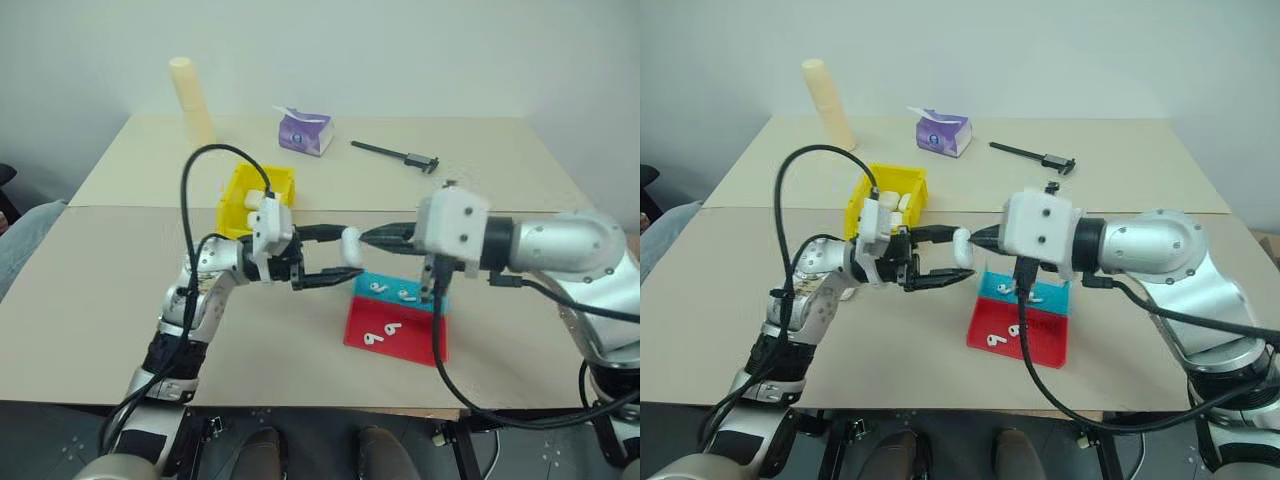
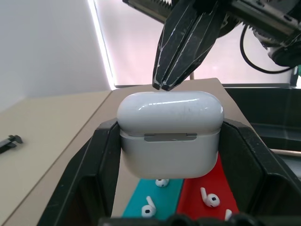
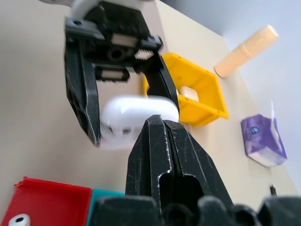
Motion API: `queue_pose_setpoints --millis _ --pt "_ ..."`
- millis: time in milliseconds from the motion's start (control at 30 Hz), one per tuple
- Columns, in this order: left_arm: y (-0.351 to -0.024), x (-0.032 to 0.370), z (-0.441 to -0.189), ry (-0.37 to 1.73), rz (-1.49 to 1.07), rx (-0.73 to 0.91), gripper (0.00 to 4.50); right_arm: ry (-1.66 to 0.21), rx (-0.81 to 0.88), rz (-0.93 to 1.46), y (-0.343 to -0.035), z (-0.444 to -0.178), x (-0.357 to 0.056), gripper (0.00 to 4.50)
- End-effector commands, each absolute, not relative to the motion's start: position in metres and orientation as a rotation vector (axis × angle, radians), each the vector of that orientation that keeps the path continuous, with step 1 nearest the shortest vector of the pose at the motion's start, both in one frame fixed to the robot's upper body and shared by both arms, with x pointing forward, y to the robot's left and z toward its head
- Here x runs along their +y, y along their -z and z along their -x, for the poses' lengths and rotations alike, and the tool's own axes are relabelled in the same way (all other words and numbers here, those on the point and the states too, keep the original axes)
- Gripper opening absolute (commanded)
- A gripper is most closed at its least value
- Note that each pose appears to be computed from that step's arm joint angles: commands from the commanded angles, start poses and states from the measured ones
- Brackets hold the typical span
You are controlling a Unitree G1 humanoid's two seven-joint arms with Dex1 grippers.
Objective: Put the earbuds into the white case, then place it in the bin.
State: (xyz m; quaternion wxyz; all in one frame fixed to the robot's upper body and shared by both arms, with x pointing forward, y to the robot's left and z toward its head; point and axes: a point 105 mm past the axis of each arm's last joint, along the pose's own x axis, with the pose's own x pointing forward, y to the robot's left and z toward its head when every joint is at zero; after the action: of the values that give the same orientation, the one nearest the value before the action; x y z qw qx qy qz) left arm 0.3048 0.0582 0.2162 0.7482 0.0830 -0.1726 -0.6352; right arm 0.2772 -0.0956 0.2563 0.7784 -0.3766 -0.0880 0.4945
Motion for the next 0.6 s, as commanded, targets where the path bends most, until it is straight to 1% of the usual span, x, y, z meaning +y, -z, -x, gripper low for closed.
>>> queue_pose_setpoints --millis 33,100,267,333,367,400,467,600 --pt "-0.244 0.08 -0.312 1.222 -0.199 -0.491 2.79 -0.972 -0.199 0.827 -0.262 -0.284 -0.112 0.04" --pt "-0.254 0.093 -0.324 1.075 -0.237 -0.522 2.79 -0.95 -0.183 0.818 -0.259 -0.287 -0.118 0.04" --pt "-0.275 0.132 -0.375 0.648 -0.304 -0.466 2.79 -0.914 -0.139 0.8 -0.248 -0.292 -0.128 0.04" --pt "-0.274 0.142 -0.392 0.547 -0.318 -0.405 2.79 -0.909 -0.13 0.798 -0.244 -0.294 -0.13 0.04" --pt "-0.269 0.147 -0.407 0.474 -0.334 -0.35 2.79 -0.908 -0.12 0.793 -0.241 -0.296 -0.13 0.04" --pt "-0.266 0.15 -0.416 0.425 -0.35 -0.314 2.79 -0.907 -0.114 0.789 -0.239 -0.297 -0.13 0.04" --pt "-0.262 0.155 -0.431 0.328 -0.397 -0.287 2.79 -0.903 -0.103 0.792 -0.236 -0.299 -0.13 0.04" --pt "-0.248 0.157 -0.452 0.267 -0.381 -0.21 2.79 -0.883 -0.08 0.796 -0.228 -0.301 -0.133 0.04"
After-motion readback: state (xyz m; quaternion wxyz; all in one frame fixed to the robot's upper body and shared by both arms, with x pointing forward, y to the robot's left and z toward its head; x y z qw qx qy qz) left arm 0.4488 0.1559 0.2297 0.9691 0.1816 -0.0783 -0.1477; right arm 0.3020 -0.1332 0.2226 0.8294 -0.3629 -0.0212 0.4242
